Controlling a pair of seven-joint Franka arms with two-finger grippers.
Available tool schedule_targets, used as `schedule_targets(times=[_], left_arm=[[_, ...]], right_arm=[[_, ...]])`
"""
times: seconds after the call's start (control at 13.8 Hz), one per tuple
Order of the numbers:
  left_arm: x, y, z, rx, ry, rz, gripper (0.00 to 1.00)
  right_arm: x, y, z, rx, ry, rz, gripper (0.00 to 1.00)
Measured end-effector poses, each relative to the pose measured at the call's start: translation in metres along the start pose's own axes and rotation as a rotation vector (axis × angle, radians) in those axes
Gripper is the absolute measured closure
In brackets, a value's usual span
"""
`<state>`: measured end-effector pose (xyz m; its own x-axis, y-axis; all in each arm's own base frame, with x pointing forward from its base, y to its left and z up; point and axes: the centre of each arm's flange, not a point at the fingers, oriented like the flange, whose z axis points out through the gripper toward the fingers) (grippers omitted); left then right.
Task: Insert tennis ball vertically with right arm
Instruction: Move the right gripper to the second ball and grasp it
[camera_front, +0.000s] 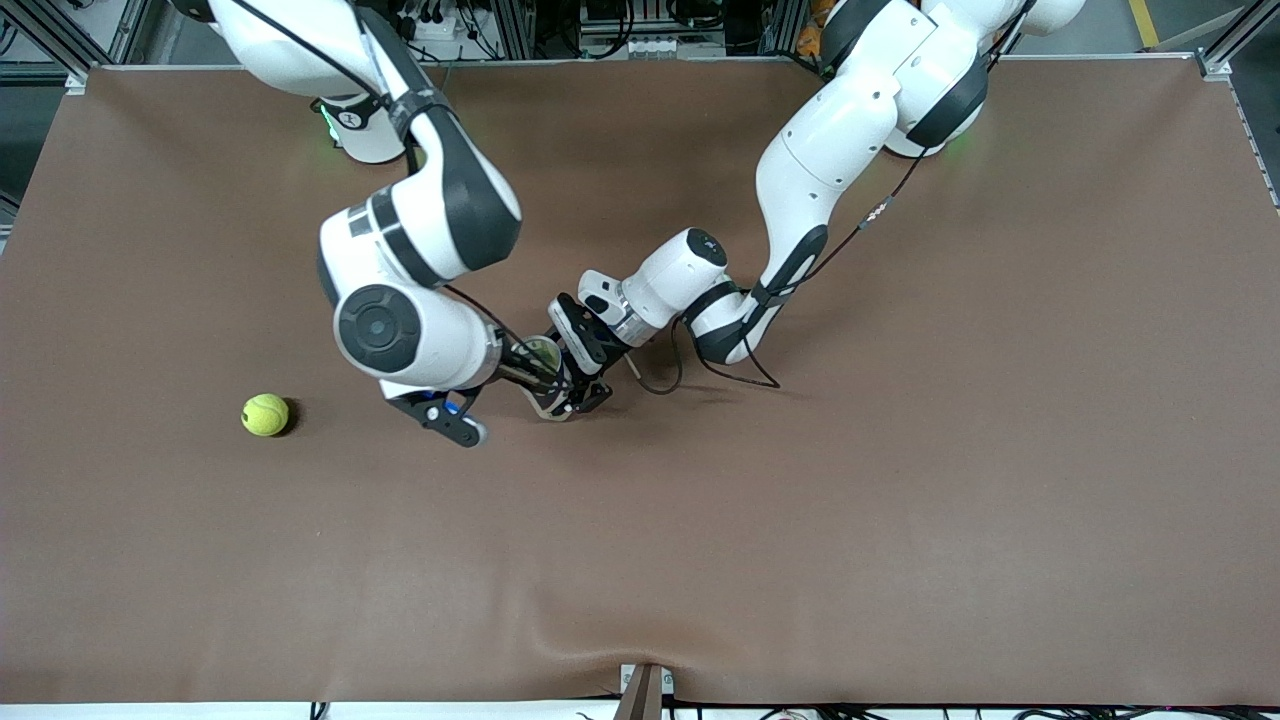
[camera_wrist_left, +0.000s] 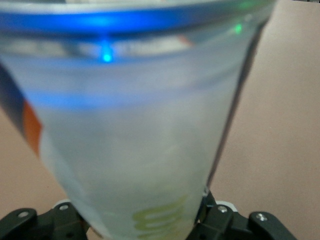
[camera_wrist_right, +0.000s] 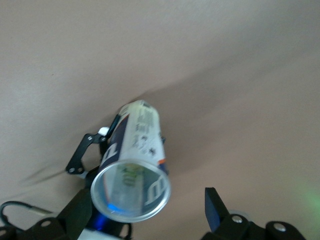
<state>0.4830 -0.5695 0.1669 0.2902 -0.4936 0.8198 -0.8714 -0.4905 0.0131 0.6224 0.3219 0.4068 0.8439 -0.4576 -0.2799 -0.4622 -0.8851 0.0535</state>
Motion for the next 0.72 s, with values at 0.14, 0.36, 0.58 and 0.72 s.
schedule_targets(times=[0.14, 0.36, 0.58, 0.72], left_arm=[[0.000, 0.000, 0.000, 0.000, 0.000, 0.000, 0.19], [0.000, -0.001, 0.000, 0.001, 0.000, -0.001, 0.19], [0.000, -0.003, 0.000, 0.003, 0.000, -0.002, 0.19], [0.000, -0.003, -0.001, 0.004, 0.000, -0.002, 0.19]], right_arm=[[0.027, 0.031, -0.010, -0.041, -0.006, -0.035, 0.00], [0.077, 0.089, -0.026, -0.096, 0.000, -0.093, 0.00], [0.136, 0.161, -0.036, -0.131, 0.004, -0.175, 0.00], [0.173, 0.207, -0.033, -0.165, 0.013, -0.241, 0.00]])
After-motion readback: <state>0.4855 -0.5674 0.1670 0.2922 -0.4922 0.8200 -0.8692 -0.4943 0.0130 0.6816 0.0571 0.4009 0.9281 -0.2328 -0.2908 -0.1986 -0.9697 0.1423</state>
